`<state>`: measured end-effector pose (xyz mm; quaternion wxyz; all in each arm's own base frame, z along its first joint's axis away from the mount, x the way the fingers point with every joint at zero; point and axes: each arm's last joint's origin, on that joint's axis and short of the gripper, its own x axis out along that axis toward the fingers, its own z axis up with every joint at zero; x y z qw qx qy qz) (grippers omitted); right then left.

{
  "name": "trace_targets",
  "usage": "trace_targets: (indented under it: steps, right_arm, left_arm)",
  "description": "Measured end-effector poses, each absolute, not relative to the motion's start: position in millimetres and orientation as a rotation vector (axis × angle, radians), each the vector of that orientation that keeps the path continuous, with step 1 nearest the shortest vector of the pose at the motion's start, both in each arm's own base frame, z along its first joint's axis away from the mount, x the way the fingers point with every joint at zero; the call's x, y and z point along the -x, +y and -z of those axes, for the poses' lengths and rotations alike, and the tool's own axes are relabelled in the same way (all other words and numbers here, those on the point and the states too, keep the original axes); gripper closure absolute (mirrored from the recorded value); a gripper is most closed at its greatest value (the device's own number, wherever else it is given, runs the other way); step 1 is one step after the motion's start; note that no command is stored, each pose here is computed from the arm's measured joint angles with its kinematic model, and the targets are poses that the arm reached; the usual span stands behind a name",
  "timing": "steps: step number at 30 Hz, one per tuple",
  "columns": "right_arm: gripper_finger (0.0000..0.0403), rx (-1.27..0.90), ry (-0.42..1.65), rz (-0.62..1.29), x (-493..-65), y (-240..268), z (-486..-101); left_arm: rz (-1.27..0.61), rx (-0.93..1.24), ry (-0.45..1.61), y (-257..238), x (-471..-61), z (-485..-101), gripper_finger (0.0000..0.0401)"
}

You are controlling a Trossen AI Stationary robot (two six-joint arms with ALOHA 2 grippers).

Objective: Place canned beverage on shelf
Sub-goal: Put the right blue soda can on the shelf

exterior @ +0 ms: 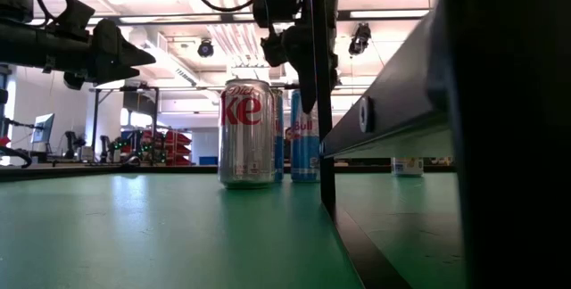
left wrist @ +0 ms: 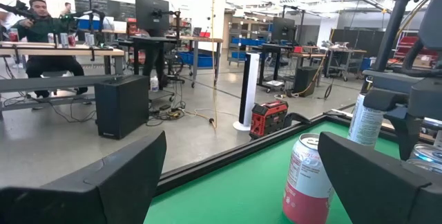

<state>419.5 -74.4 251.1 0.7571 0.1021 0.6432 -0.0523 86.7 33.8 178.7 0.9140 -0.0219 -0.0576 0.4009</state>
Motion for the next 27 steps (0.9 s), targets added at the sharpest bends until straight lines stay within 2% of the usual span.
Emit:
trace_targets:
  steps: [5,13,23,27]
  right_arm:
    - [0.0177,-0.271,1.400,0.150,-420,-73,-251]
    - [0.0177,-0.341,1.440,0.193,-416,-66,-252]
    - [0.0177,-0.289,1.520,-0.029,-409,-37,-259]
    - [0.0177,-0.266,1.536,-0.064,-404,-22,-267]
  left_arm:
    - [-0.826,0.045,-0.119,34,-87,-179,0.0038]
    - [-0.826,0.045,-0.119,34,-87,-179,0.0038]
    - [-0.826,0.045,-0.119,34,-87,-179,0.0038]
    - [-0.826,0.045,-0.119,34,-87,-179,0.0038]
